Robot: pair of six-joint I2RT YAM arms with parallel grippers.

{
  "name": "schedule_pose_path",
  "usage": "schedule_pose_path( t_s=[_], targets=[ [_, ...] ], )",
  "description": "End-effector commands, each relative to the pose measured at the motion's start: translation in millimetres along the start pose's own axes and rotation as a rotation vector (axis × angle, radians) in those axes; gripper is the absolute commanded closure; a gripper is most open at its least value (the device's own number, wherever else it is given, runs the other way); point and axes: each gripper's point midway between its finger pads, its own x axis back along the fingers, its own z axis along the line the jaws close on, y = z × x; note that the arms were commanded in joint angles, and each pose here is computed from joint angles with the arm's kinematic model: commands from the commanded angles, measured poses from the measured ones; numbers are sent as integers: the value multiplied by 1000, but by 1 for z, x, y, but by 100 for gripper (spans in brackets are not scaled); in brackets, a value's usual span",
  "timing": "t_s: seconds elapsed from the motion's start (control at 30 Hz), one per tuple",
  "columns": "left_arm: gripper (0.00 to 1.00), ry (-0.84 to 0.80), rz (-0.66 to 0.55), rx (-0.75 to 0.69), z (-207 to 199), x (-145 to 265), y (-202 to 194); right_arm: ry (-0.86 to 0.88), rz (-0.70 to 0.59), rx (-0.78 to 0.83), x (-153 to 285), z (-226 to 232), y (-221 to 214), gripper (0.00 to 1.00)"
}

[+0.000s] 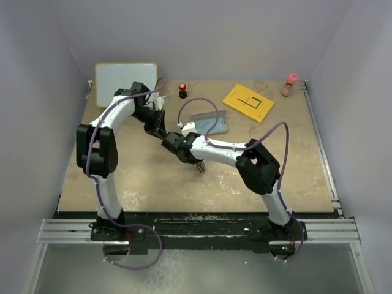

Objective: Organize the sunglasses
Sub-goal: Place the sunglasses at the center of the board.

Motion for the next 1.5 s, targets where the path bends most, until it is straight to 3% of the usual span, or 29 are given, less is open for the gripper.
schedule_pose_path(
  t_s=[0.0, 0.03, 0.2, 0.47, 0.7, 0.83, 0.9, 1.03, 1.23, 1.27, 1.3, 1.33, 1.47],
  targets=[
    [89, -11, -22, -41, -4, 5, -1, -78, 81, 0, 3, -17, -23, 100],
    [89, -8, -25, -44, -3, 5, -2, -62, 83, -13, 4, -15, -23, 100],
    [89, 8, -16, -38, 0, 4, -5, -44, 75, -24, 8, -11, -16, 68],
    [89, 14, -27, -47, -1, 7, -3, -41, 76, -62, 14, -11, -12, 60],
    [88, -1, -32, -46, -7, 10, -2, 91, 83, -129, 42, -4, 2, 60],
    [84, -9, -50, -50, -15, 14, 0, 257, 40, -226, 76, -2, 27, 49],
    [78, -8, -60, -39, -17, 12, -2, 332, 43, -261, 85, -2, 32, 47],
    [50, -27, -39, -48, -30, 2, -10, 388, 54, -340, 96, -16, 35, 48],
    [40, -78, 43, -255, -107, -36, -19, 403, 67, -664, 74, -110, 38, 44],
    [34, -75, 43, -276, -116, -42, -20, 383, 33, -708, 75, -134, 42, 41],
    [8, -76, 41, -297, -125, -49, -20, 355, 12, -724, 74, -150, 42, 38],
    [3, -83, 36, -307, -132, -56, -19, 314, 11, -720, 73, -166, 36, 35],
    [2, -103, 80, -284, -139, -78, -22, 202, 19, -699, 71, -202, 21, 33]
  ],
)
